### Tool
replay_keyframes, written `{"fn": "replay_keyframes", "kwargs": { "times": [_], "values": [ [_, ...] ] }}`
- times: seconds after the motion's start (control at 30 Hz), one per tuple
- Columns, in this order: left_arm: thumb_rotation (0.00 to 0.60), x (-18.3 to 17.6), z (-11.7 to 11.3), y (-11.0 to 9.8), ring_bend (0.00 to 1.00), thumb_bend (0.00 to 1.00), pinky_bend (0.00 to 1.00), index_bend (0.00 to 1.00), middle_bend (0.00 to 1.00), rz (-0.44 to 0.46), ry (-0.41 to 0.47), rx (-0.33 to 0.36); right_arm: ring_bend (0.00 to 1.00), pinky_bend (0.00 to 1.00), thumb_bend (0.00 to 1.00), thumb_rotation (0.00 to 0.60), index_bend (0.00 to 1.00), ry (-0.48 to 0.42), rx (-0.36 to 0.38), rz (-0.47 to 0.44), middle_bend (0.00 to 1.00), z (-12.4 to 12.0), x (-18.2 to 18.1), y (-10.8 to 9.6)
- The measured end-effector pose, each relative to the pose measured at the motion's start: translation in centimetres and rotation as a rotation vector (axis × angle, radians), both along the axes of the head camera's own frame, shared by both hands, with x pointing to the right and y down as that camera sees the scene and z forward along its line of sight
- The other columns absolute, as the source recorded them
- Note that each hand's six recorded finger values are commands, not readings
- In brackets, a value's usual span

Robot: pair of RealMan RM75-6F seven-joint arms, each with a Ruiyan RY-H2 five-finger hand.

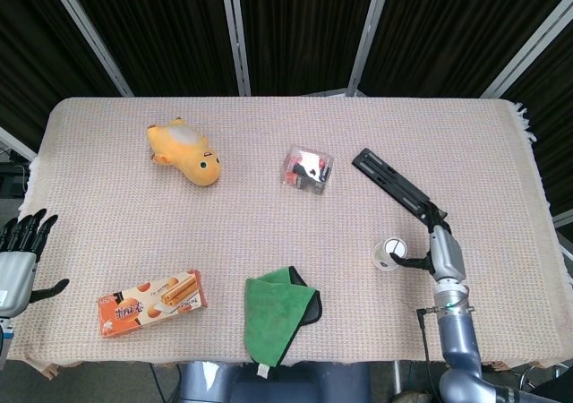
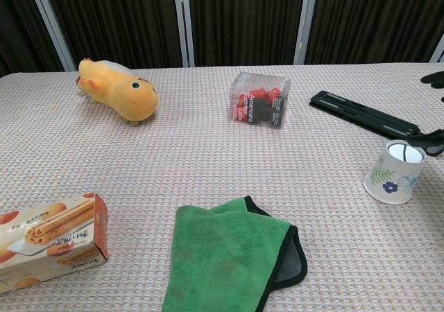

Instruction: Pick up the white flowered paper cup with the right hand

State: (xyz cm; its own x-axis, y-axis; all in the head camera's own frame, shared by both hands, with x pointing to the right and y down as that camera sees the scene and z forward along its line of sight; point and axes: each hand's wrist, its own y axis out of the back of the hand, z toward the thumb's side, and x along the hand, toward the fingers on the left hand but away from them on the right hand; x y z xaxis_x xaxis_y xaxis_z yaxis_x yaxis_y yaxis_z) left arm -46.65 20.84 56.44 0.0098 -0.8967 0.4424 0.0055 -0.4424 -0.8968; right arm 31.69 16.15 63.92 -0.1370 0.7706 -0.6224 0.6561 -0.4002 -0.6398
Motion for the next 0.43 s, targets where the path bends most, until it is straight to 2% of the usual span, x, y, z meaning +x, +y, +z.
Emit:
{"fn": "replay_keyframes", "kwargs": {
  "times": [0.23, 0.43],
  "values": [
    [0.600, 0.0, 0.0, 0.0, 0.00, 0.00, 0.00, 0.00, 0.00, 0.000, -0.002, 0.000, 0.00, 0.00, 0.07, 0.600, 0.03, 0.126, 0.075, -0.190, 0.00, -3.5, 1.9, -0.4],
    [0.600, 0.1, 0.0, 0.0, 0.00, 0.00, 0.00, 0.00, 0.00, -0.002, -0.005, 0.002, 0.00, 0.00, 0.05, 0.600, 0.00, 0.327, 0.204, -0.393, 0.00, -5.2, 4.0, 1.1]
  ]
}}
